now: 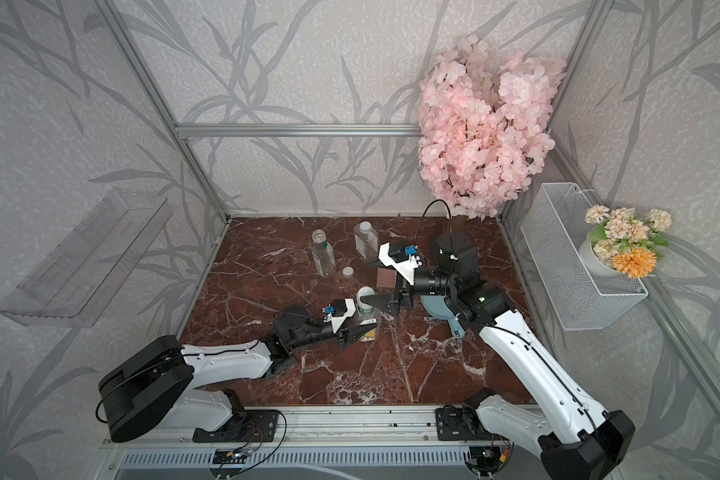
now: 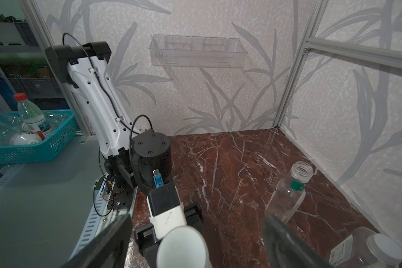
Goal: Screw on the bottle caps
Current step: Screw the bottle cap onto the plastic bottle.
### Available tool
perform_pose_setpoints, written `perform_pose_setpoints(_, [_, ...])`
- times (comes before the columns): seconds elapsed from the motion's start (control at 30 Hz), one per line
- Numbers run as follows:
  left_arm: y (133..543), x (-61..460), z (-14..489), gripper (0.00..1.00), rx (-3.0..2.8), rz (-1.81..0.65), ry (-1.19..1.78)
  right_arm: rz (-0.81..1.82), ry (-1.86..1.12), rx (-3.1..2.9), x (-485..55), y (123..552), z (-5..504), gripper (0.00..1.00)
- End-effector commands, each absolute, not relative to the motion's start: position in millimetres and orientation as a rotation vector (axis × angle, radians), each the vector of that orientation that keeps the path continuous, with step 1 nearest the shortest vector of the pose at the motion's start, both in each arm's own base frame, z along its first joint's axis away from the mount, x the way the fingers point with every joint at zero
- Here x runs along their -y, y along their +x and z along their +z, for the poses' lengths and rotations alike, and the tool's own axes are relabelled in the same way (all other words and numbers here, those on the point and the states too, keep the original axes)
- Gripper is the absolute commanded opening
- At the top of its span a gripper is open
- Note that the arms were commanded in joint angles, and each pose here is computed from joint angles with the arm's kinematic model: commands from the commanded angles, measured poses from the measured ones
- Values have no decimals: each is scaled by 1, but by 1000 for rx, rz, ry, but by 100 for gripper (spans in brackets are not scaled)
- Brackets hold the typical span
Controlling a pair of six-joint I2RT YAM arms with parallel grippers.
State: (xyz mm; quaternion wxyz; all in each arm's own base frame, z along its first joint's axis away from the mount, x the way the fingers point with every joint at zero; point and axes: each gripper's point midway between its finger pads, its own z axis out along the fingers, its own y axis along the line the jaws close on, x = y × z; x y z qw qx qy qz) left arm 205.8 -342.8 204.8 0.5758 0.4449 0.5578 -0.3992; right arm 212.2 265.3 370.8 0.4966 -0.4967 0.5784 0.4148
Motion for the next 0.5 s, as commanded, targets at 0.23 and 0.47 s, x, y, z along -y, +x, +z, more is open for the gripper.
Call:
perform_pose_setpoints(0.23, [207,346,219,20,-1255,-937,1028,893,-1121,-1470,-268,242,364,91])
perform_pose_setpoints(0.47, [207,347,218,20,-1257,-938,1031,855,-1140,-1535,-269,249,344,91])
